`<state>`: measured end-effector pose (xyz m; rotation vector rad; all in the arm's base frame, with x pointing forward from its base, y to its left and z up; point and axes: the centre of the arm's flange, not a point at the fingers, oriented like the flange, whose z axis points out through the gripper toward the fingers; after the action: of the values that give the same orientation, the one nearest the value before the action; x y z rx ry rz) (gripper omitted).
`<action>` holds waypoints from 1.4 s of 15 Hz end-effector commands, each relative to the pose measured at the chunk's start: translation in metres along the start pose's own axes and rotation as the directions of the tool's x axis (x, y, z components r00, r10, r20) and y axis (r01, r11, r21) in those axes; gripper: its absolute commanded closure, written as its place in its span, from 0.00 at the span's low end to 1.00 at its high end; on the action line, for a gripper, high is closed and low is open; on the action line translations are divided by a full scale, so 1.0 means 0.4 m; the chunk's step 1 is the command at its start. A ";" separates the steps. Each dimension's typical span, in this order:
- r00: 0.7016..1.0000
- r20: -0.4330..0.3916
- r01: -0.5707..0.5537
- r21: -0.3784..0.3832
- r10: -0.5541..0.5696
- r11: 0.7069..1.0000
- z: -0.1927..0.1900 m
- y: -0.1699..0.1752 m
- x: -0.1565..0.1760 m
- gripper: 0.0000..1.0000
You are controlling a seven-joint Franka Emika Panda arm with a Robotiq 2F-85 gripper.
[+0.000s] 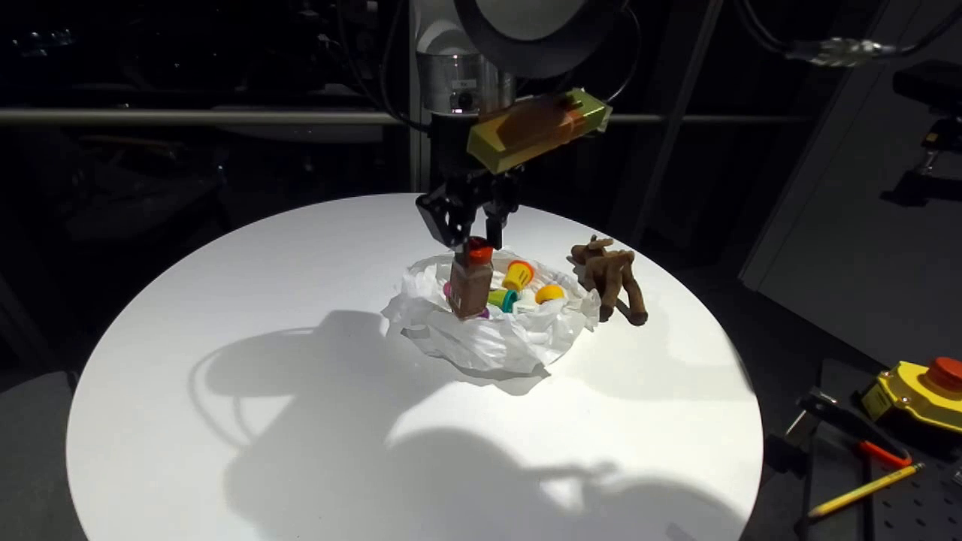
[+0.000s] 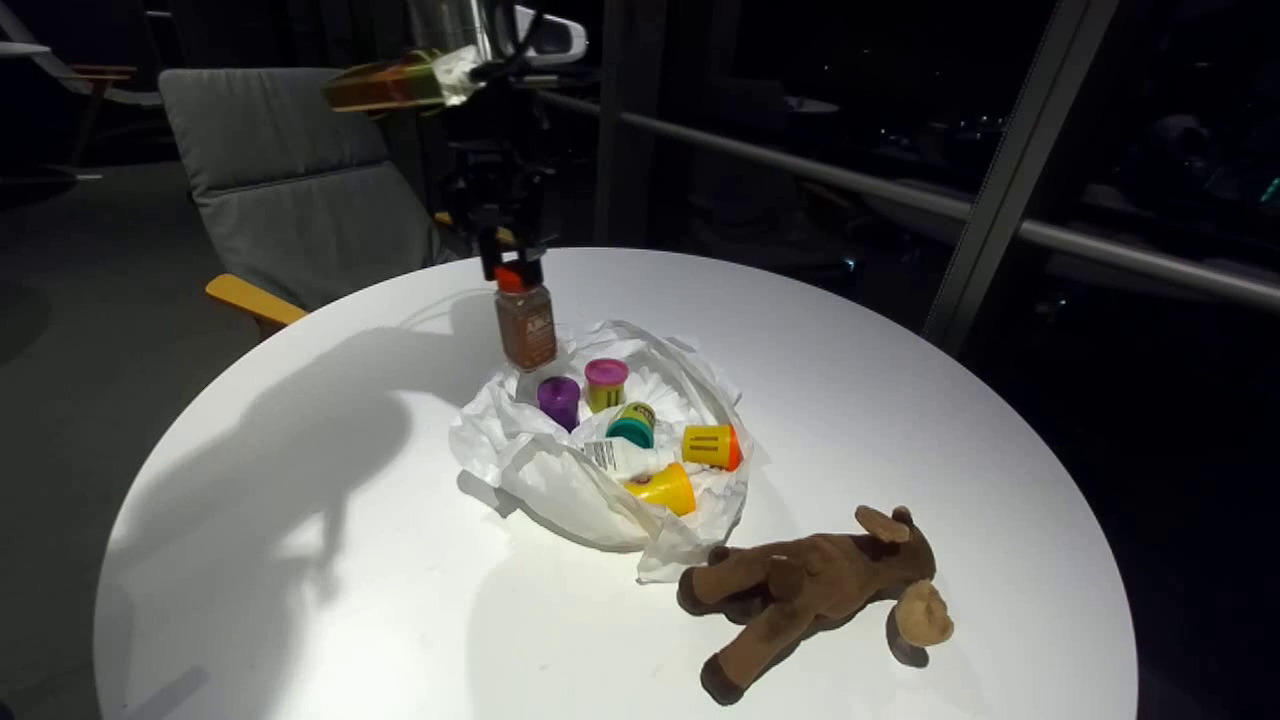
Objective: Pick up the objects from the plastic and put them on the table
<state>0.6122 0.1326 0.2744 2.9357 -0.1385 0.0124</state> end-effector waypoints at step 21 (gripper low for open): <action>0.993 -0.024 0.119 0.052 -0.118 0.992 0.071 -0.620 -0.316 0.75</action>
<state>0.4907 0.3997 0.1880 2.9808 0.1024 -0.0069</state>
